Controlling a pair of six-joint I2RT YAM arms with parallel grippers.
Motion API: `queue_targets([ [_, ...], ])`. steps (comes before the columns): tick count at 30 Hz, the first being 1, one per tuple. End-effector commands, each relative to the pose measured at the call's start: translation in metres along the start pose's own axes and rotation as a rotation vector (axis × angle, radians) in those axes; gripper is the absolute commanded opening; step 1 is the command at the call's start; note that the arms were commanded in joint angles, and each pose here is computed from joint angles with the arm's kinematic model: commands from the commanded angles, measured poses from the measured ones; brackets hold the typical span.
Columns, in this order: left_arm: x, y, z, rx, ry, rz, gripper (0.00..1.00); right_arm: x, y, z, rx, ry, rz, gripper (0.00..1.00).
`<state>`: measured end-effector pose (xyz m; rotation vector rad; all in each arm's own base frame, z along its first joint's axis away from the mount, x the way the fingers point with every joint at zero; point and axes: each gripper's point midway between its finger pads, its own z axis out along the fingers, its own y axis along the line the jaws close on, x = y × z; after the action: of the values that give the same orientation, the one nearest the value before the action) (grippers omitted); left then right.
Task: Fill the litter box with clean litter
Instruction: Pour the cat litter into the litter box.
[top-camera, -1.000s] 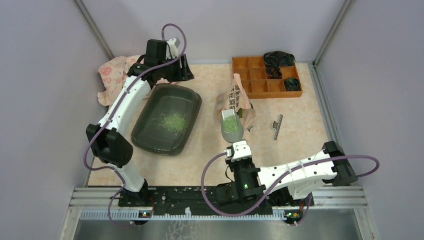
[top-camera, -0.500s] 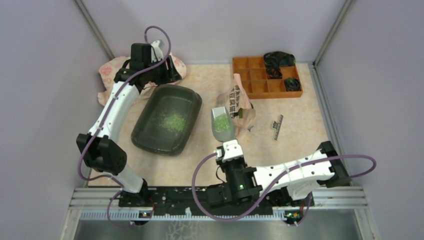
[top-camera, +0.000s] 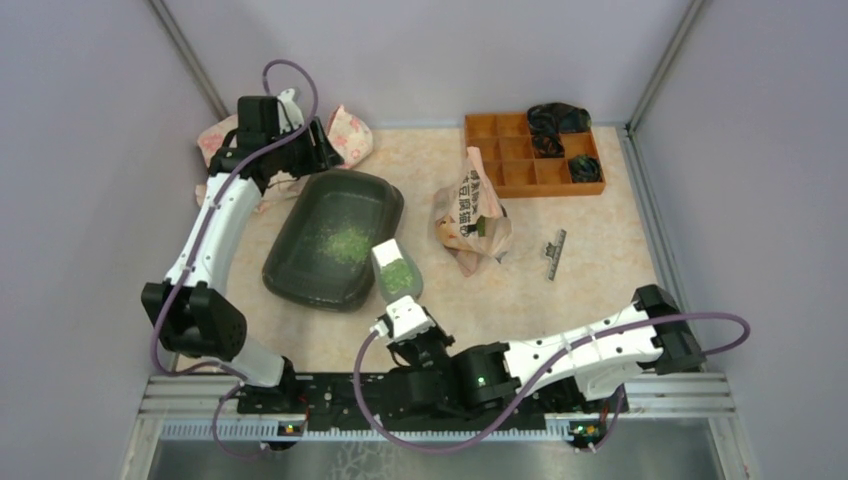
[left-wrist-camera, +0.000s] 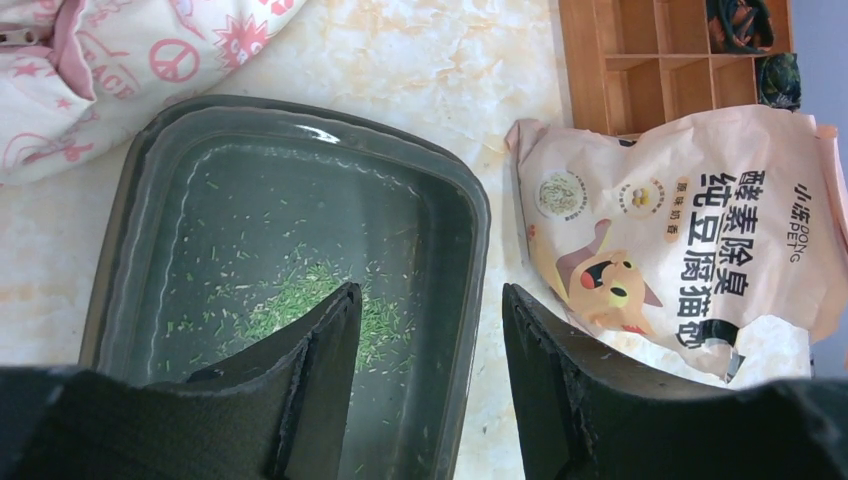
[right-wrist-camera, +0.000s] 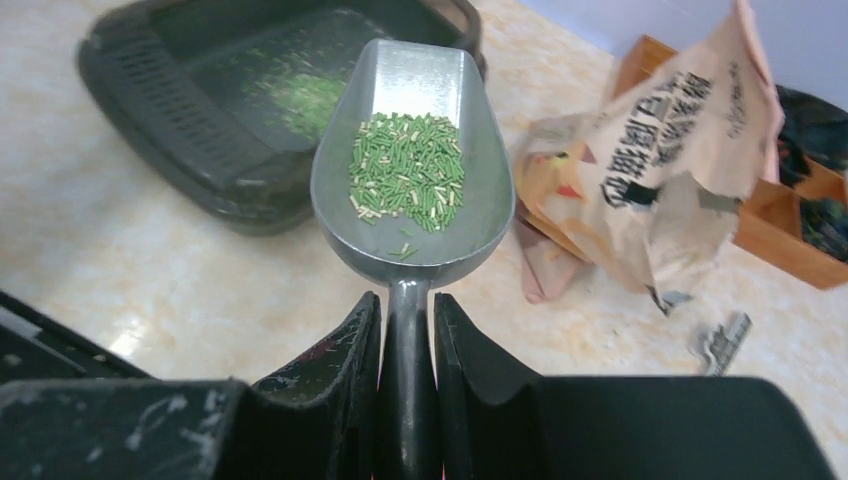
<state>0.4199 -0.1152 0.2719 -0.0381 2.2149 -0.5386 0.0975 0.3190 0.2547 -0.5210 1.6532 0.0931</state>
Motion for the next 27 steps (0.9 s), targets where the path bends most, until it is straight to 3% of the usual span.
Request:
queue_targets([
  [1, -0.011, 0.003, -0.017, 0.032, -0.056, 0.001, 0.6, -0.07, 0.027, 0.007, -0.095, -0.075, 0.128, 0.0],
  [13, -0.007, 0.028, -0.024, 0.031, -0.074, -0.041, 0.6, -0.1, 0.064, 0.074, -0.293, -0.006, 0.126, 0.0],
  [27, -0.023, 0.057, -0.035, -0.021, -0.114, -0.074, 0.6, -0.073, 0.048, 0.164, -0.441, 0.174, 0.266, 0.0],
])
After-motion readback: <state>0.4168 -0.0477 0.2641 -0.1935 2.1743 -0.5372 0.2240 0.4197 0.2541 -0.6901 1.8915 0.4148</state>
